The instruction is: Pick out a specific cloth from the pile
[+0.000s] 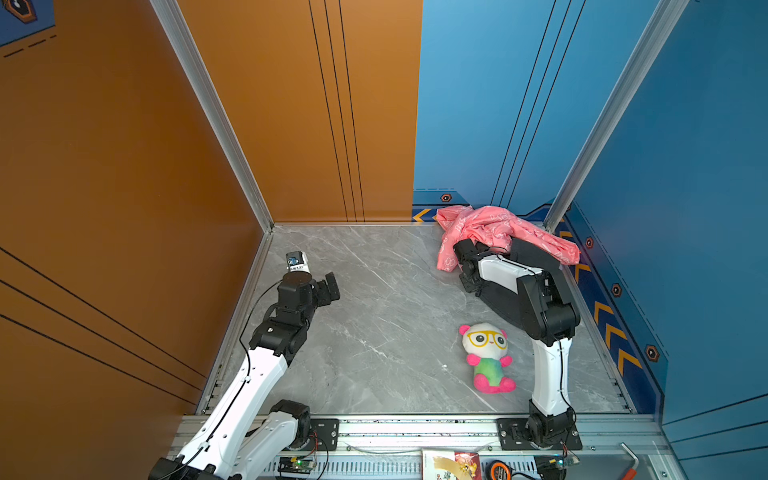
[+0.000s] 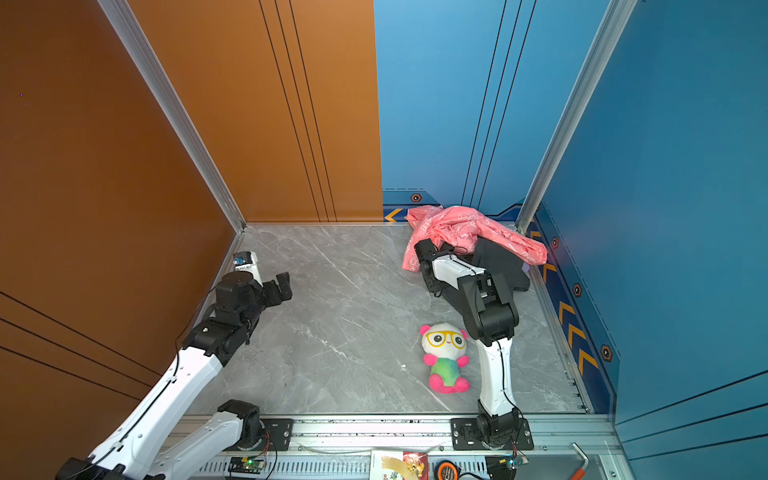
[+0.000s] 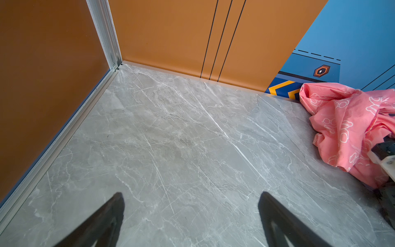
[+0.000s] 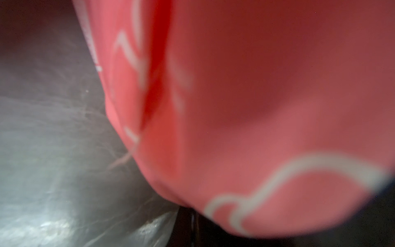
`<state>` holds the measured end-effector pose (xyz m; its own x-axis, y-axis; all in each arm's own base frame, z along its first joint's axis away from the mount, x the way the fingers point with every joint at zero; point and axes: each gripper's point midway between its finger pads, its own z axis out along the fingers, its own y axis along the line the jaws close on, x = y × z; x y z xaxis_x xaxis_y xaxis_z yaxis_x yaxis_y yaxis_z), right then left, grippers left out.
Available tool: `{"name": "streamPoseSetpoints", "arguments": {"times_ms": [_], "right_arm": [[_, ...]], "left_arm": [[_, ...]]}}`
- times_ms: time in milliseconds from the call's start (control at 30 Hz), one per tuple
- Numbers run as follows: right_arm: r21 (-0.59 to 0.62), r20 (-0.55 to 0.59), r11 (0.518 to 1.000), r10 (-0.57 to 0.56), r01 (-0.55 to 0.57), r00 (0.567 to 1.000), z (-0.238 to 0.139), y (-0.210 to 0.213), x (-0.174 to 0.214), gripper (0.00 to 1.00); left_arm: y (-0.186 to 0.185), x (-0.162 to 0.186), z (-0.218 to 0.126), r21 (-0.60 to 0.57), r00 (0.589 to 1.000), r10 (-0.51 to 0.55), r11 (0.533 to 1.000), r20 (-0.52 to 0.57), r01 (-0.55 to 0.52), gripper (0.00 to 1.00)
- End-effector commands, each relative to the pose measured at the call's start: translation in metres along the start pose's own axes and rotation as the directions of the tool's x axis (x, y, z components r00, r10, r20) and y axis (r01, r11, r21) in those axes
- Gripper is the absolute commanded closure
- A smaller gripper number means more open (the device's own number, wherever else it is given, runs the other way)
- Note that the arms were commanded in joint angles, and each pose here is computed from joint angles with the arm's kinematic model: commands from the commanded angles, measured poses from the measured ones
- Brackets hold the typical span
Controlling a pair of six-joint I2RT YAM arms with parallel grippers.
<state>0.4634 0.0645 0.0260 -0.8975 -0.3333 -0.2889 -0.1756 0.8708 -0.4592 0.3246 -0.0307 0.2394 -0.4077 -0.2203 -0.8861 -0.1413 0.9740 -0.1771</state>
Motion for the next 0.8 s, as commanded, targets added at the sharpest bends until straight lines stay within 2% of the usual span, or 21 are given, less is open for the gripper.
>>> {"name": "streamPoseSetpoints", "arguments": {"times_ms": [0,333,667,767], "right_arm": [[-0.02,0.04,0.998,0.059,-0.059,0.997,-0.014,-0.011,-0.012,1.0],[-0.114,0.236,0.976,0.208,-0.186,0.949,-0.09,-0.05,-0.057,1.0],[-0.172,0.395,0.952,0.301,-0.252,0.868,-0.154,-0.084,-0.092,1.0],[-0.188,0.432,0.945,0.324,-0.267,0.842,-0.171,-0.094,-0.101,1.0]], "left_arm": [[0.002,-0.001,-0.002,-0.007,1.0,-0.016,1.0,0.017,0.016,0.02],[0.001,-0.001,0.0,-0.004,0.999,-0.026,1.0,0.024,0.026,0.02],[-0.001,0.003,0.001,0.0,1.0,-0.028,1.0,0.014,0.028,0.02],[-0.004,-0.004,0.001,0.012,0.998,-0.037,0.999,0.044,0.037,0.02]]}}
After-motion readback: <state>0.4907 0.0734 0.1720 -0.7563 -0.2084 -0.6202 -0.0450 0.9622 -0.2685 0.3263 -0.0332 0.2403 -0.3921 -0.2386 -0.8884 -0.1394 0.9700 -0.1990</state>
